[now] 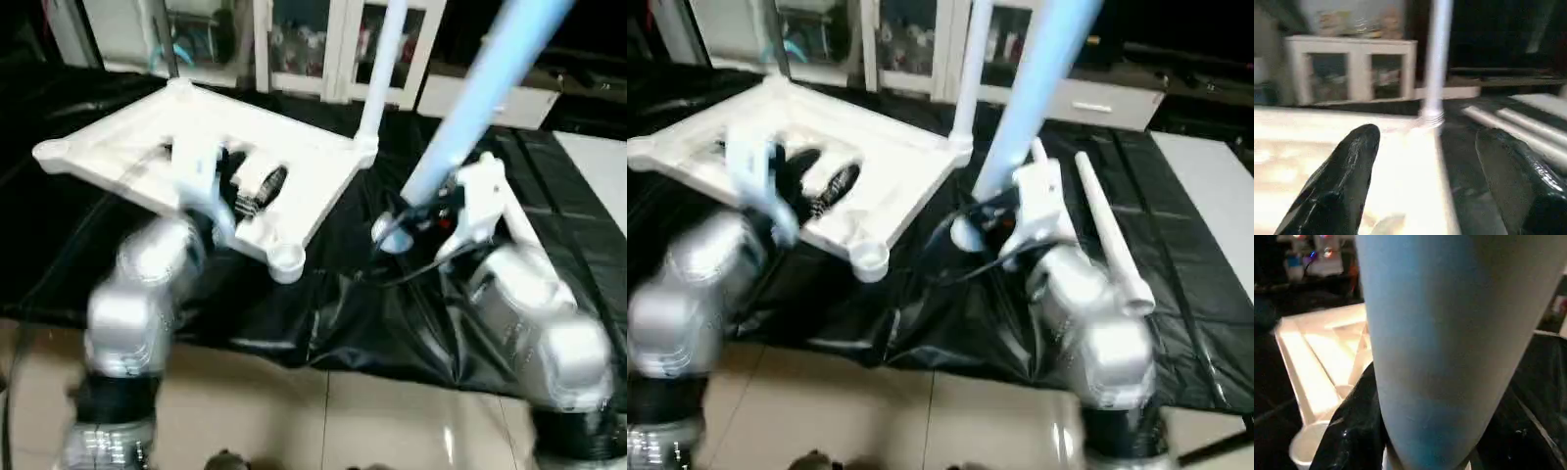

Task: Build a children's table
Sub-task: Pick table leg

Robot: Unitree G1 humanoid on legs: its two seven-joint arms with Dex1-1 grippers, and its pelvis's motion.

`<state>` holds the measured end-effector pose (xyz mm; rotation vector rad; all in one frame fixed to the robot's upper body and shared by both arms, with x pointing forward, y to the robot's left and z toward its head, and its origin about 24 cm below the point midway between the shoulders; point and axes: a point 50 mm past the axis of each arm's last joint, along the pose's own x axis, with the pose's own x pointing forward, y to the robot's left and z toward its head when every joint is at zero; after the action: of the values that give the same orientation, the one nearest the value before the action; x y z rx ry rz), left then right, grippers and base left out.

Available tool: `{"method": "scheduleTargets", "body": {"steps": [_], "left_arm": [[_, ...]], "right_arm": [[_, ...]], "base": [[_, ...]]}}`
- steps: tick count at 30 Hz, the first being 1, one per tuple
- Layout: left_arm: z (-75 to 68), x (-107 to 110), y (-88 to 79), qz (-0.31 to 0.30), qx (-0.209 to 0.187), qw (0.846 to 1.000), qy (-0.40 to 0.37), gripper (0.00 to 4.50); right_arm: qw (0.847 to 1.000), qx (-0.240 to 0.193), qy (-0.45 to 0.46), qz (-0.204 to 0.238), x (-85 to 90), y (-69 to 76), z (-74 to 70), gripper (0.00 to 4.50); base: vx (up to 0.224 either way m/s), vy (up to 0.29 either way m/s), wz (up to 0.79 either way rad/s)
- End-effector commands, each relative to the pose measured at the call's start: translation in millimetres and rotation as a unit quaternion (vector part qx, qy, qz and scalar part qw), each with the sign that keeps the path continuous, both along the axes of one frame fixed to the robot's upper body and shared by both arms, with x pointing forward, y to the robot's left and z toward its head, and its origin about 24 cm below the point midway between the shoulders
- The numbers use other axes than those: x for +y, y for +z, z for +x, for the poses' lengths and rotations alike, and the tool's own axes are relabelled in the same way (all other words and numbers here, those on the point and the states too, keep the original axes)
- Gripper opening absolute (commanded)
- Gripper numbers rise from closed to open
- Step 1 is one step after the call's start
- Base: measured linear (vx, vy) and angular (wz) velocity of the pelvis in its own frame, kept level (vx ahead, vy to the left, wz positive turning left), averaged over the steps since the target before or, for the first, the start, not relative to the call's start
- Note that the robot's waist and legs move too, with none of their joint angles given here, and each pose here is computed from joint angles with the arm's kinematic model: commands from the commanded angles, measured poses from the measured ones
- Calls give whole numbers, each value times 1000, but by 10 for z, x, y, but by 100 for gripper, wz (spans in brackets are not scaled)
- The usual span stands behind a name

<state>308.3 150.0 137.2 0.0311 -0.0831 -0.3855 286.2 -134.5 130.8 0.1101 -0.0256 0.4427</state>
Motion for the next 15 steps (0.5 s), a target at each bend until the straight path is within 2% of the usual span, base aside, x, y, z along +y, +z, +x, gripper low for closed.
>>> {"method": "scheduleTargets", "body": {"steps": [1, 2, 3, 6, 8, 12, 15], "left_arm": [[-58, -43, -47, 43, -30, 999, 6, 358], [-83, -31, -153, 51, -18, 998, 18, 358], [-96, -20, -183, 51, -22, 998, 25, 358], [-115, -8, -225, 48, -23, 998, 34, 358], [-156, 6, -324, 54, -19, 997, 50, 358], [-152, -21, -334, 53, -26, 997, 58, 358], [-145, -61, -326, 75, -44, 993, 78, 358]], "right_arm": [[999, -9, -33, 21, -56, -63, -117, 186], [999, 4, -40, 21, -46, -169, -182, 186], [999, 4, -43, 18, -39, -211, -209, 186], [999, 2, -49, 15, -36, -251, -236, 186], [998, 17, -60, 1, -60, -323, -252, 186], [997, 30, -69, -9, -109, -391, -253, 186], [996, 38, -76, -27, -159, -464, -261, 186]], "base": [[0, 0, 0], [0, 0, 0], [0, 0, 0], [-32, 124, 2], [-40, 215, 2], [-62, 215, 13], [-73, 110, 15]]}}
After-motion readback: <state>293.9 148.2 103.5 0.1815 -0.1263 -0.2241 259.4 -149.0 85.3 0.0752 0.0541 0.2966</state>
